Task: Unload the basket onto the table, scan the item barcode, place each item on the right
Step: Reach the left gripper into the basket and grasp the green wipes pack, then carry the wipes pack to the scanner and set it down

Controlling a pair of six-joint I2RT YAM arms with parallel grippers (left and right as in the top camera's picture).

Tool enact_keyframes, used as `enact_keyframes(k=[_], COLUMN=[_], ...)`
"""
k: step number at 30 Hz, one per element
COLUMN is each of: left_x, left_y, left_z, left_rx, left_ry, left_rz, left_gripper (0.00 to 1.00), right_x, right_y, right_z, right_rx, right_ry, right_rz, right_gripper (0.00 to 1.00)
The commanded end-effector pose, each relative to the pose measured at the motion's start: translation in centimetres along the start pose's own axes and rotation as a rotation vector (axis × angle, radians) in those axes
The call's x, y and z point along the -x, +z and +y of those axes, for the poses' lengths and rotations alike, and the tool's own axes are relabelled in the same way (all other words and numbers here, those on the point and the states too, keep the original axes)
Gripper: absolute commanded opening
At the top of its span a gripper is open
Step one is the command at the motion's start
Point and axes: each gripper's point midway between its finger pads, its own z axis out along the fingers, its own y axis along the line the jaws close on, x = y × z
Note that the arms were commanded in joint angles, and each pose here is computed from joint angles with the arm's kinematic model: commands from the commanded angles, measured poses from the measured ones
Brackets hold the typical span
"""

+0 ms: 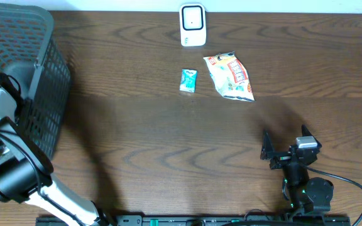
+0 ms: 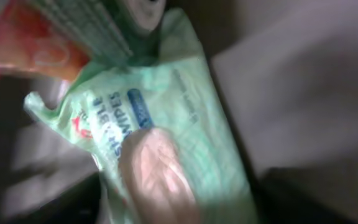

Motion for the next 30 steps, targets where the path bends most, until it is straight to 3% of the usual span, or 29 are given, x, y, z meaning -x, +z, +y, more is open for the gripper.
enact_keyframes(k=[1,2,4,5,7,9,15,21,27,30], left_x=[-0.2,-0.2,-0.1,0.2,0.8,1.8,6.0,5.8,2.8,-1.4], left_y=[1.0,1.0,0.8,0.4,-0.7,-2.3,-12.6,-25.1,-35.3,-39.2], left_z=[0.9,0.9,0.8,0.7,0.1,-0.6,-2.3,-4.0,-3.8,-4.3], left_rx=[0.049,0.049,0.042,0.032,-0.001,-0.048,-0.332,-0.797,-1.128,-1.266], left_ry=[0.016,0.016,0.032,0.048,0.071,0.089,0.02,0.036,0.098,0.199], left_rz=[0.002,0.001,-0.001,-0.006,-0.021,-0.045,-0.162,-0.18,-0.206,-0.156], left_gripper=[0.5,0.45,0.24,0.19,0.19,0.08,0.08,0.08,0.08,0.08], right_x=[0.0,0.0,0.0,0.0,0.0,0.0,0.0,0.0,0.0,0.0], right_y=[0.0,0.0,0.0,0.0,0.0,0.0,0.0,0.0,0.0,0.0], right_z=[0.2,0.2,0.2,0.2,0.2,0.2,0.2,0.2,0.2,0.2], right_rx=[0.005,0.005,0.005,0.005,0.005,0.005,0.005,0.005,0.005,0.005], right_ry=[0.017,0.017,0.017,0.017,0.017,0.017,0.017,0.017,0.017,0.017], right_rz=[0.0,0.0,0.0,0.0,0.0,0.0,0.0,0.0,0.0,0.0], right_gripper=[0.99,0.99,0.99,0.99,0.99,0.99,0.99,0.99,0.99,0.99])
